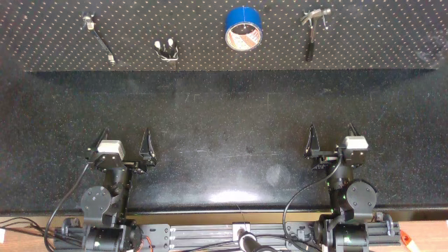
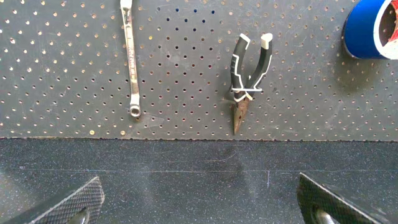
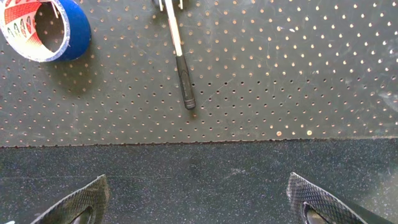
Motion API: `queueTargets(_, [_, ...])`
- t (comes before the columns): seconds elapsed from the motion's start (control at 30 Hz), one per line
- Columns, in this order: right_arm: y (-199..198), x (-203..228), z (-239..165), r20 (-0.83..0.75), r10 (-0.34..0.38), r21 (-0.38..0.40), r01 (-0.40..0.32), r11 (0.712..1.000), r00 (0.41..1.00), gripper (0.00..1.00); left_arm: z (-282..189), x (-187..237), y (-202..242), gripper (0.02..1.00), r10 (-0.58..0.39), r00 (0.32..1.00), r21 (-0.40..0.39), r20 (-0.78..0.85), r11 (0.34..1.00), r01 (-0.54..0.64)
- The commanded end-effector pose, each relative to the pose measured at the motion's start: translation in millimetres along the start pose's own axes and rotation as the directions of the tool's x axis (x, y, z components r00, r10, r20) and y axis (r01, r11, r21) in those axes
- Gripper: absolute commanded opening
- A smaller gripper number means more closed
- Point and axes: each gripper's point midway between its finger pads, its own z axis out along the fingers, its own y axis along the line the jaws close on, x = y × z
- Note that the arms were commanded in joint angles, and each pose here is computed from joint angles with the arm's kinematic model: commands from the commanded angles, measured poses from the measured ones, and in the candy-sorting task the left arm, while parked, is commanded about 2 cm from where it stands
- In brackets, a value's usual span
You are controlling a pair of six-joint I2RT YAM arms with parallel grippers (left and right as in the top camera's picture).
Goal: Place Tools Onto Pegboard
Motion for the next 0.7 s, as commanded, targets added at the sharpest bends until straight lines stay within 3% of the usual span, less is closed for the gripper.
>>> queueTargets(0.03, [-1.3,1.0,-0.5,0.001,0.053,0.011,-0.053,0.999,0.999,0.932,-0.4,0.4,-0.8,0.998,0.012,1.000,0.003,0.001,1.000,-0.012])
queueTargets(0.7, [-0.9,3.0,0.1,-0.008,0.056,0.009,-0.056,0.998,0.998,0.932,-0.4,0.4,-0.8,0.996,0.012,1.000,0.003,0.001,1.000,-0.012])
